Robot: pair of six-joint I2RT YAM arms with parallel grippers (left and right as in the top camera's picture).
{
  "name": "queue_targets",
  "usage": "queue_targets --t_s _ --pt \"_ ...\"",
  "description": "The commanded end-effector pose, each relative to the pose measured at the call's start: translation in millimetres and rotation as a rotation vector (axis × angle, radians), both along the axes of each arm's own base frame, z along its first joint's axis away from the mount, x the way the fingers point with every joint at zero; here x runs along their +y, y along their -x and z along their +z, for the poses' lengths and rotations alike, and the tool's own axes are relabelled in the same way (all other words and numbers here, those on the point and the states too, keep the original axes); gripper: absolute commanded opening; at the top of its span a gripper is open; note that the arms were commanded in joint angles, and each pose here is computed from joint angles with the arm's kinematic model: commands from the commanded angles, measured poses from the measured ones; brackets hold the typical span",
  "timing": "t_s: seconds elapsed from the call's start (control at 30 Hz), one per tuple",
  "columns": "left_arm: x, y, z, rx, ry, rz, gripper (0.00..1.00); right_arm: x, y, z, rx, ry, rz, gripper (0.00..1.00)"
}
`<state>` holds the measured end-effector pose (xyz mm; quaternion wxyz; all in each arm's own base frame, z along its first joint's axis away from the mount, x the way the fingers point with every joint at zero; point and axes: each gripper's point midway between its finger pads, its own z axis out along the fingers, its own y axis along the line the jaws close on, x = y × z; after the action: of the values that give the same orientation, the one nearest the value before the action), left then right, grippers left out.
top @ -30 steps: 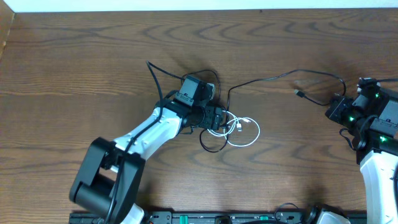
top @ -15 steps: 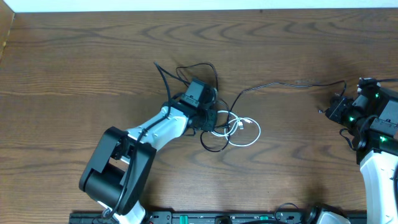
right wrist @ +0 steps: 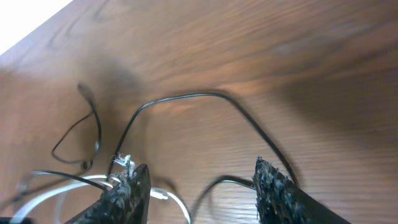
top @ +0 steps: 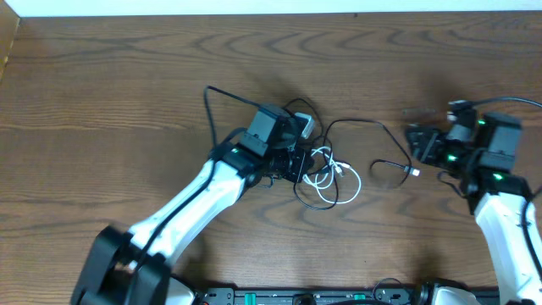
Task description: Untangle cables
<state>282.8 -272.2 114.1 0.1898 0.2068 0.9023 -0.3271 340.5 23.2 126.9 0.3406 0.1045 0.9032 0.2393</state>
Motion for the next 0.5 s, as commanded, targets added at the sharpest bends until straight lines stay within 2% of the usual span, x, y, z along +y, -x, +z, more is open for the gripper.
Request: queue_targets --t_s 0.0,0.27,0.4,0.47 --pt "-6.8 10.1 32.5 -0.045 0.083 -0.056 0.07 35.6 -0.6 -8.3 0.015 -0.02 0.115 0.5" --pt "-11.4 23.6 54.1 -0.048 0.152 -0.107 0.08 89.5 -8.5 -32.1 0.053 -0.066 0.219 0.49" --pt "-11.3 23.7 53.9 -0.047 0.152 -0.107 0.07 104.7 -10.0 -49.2 0.158 -0.17 0.142 0.43" --pt "-11.2 23.8 53.8 -0.047 0.151 -0.107 0.07 111.6 -8.6 -56.8 0.239 -0.25 0.067 0.45"
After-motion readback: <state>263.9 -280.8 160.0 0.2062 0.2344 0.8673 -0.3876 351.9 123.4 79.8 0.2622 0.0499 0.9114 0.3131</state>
